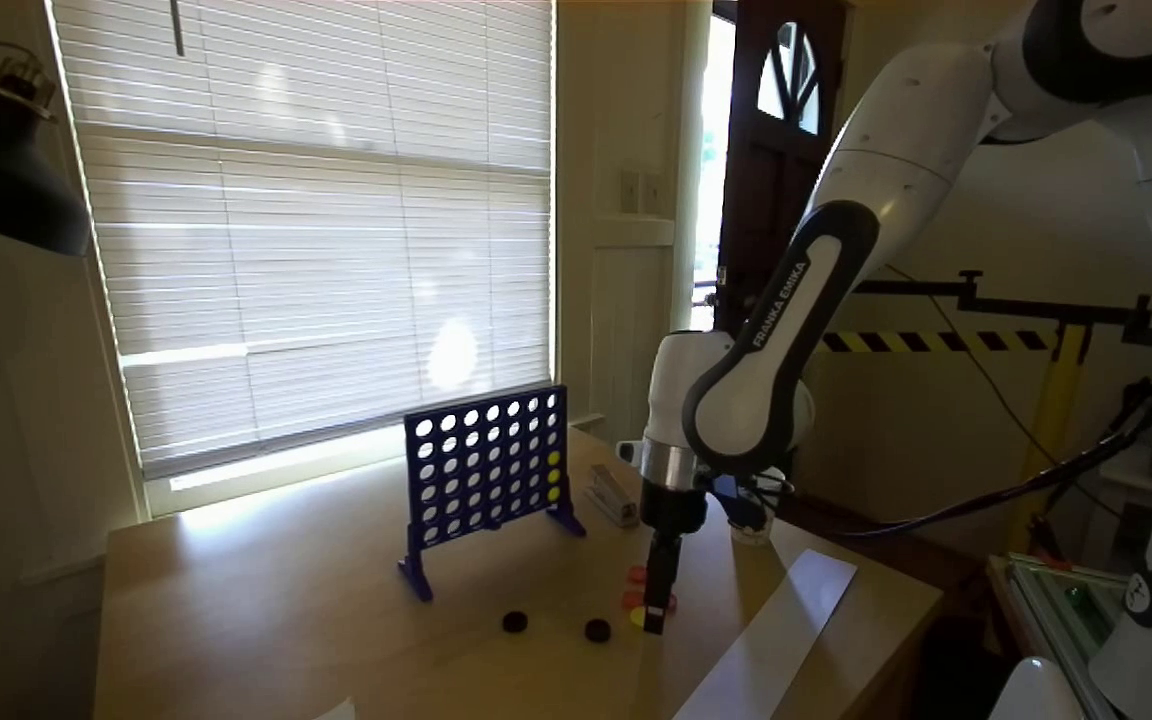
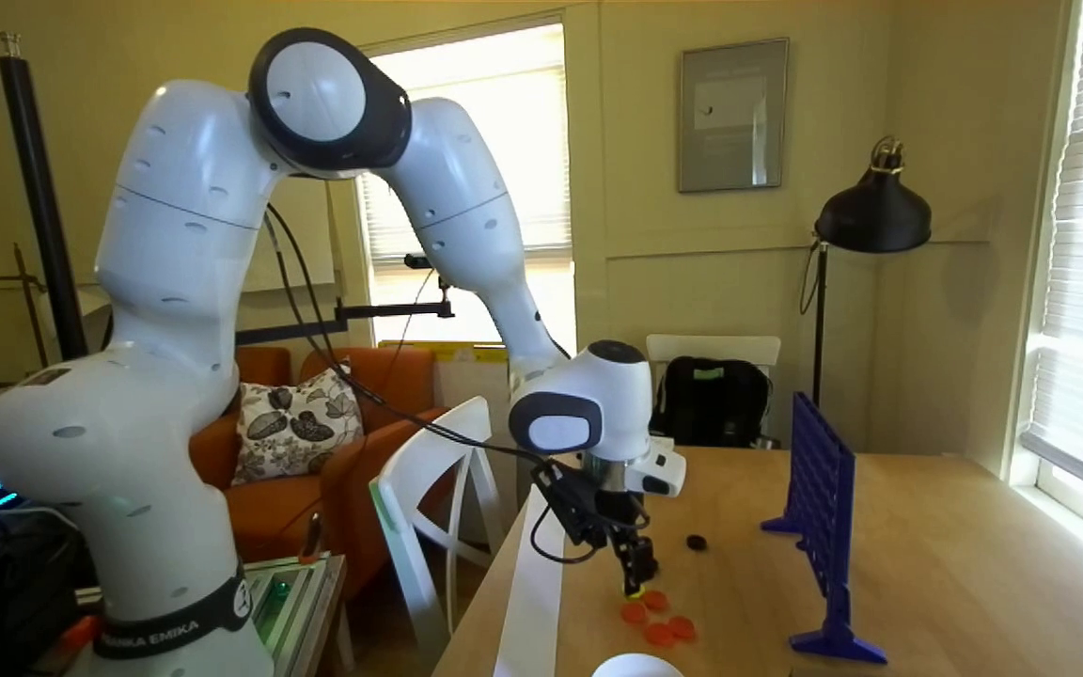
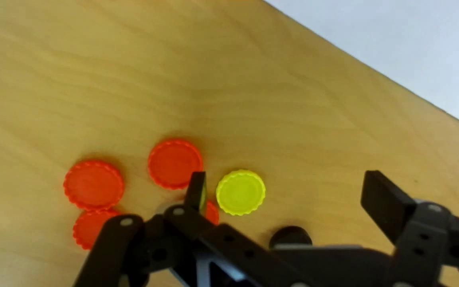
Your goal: Put one yellow ring inside the blue gameboard.
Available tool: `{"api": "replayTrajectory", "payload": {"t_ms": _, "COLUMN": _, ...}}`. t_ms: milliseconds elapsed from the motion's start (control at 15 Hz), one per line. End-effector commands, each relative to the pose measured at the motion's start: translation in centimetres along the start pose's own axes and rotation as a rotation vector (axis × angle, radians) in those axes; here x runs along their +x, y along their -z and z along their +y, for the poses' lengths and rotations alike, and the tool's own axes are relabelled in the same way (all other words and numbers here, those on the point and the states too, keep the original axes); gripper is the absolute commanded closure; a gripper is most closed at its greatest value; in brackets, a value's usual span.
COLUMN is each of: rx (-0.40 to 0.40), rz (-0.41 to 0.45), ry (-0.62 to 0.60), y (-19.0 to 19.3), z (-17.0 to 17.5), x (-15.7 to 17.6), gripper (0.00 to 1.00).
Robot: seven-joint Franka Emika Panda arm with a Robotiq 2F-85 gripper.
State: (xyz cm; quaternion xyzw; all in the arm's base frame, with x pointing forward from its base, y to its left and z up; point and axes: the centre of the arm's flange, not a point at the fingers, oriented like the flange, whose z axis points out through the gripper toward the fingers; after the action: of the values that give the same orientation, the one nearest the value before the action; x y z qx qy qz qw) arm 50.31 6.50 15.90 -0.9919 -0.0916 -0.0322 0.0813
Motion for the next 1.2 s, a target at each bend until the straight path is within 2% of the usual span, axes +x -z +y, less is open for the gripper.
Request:
{"api": "replayTrajectory", "payload": {"t_ms": 0, "rx": 0.012, "rz": 0.009, "ry": 0.025, "y": -1.6, "z": 0.4, "x": 1.4, "gripper": 0.0}}
{"api": "replayTrajectory", "payload": {"t_ms": 467, "rx": 0.001, "rz": 0.006, "ry": 0.033, "y": -2.3, "z": 1.2, "x": 1.9, "gripper": 0.0}}
{"api": "replayTrajectory", "payload": {"t_ms": 1133, "rx": -0.016, "rz": 0.036, "ry": 0.021, "y": -1.1, "z": 2.2, "x": 2.3, "gripper": 0.0}}
